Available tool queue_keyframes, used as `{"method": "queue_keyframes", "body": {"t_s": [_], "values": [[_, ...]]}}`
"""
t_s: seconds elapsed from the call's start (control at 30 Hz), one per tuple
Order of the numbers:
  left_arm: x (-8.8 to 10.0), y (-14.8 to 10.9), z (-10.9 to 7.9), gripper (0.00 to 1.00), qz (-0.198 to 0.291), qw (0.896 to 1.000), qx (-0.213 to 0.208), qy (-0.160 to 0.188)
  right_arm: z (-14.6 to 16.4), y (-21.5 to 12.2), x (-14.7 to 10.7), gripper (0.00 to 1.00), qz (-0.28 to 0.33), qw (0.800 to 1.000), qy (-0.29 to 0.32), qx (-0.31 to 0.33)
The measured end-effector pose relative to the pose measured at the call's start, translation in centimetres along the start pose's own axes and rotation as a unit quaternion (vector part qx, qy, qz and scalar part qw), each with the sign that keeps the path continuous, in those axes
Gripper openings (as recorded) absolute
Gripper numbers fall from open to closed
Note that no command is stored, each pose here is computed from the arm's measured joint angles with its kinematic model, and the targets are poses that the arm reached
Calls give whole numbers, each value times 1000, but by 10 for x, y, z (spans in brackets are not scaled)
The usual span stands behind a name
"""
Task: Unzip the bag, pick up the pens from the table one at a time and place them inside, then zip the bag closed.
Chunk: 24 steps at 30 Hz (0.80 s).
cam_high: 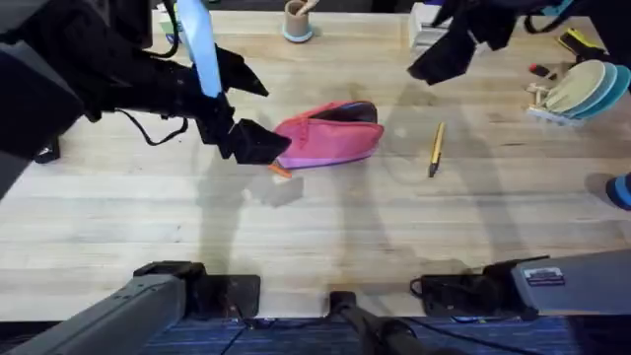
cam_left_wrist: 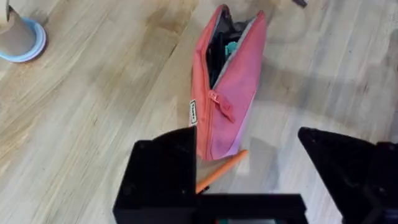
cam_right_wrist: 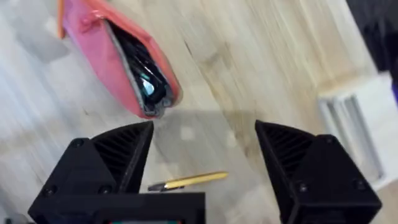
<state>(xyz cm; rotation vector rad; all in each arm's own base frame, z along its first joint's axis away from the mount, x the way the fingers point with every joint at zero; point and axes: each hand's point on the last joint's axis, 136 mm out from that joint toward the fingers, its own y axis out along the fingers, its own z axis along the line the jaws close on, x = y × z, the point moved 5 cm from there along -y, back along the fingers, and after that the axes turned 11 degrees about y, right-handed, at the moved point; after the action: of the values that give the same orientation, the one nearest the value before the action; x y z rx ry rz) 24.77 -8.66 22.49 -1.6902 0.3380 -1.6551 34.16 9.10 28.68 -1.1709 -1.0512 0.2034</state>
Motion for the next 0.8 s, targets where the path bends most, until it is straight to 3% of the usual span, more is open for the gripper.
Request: {"method": "queue_keyframes", "body": {"t_s": [0.03, 0.07, 0.4, 0.8], "values": [[0, 0, 0, 994, 0, 1000, 0, 0, -4, -2, -3, 997, 1, 1000, 16, -4], [1, 0, 1, 994, -1, 1000, 3, 3, -19, -9, -14, 997, 2, 997, 77, -18], [1, 0, 2, 993, -2, 1000, 4, 4, -35, -24, -34, 997, 12, 977, 207, -41], [2, 0, 4, 993, -4, 1000, 8, 9, -34, -35, -39, 997, 1, 970, 227, -82]]}}
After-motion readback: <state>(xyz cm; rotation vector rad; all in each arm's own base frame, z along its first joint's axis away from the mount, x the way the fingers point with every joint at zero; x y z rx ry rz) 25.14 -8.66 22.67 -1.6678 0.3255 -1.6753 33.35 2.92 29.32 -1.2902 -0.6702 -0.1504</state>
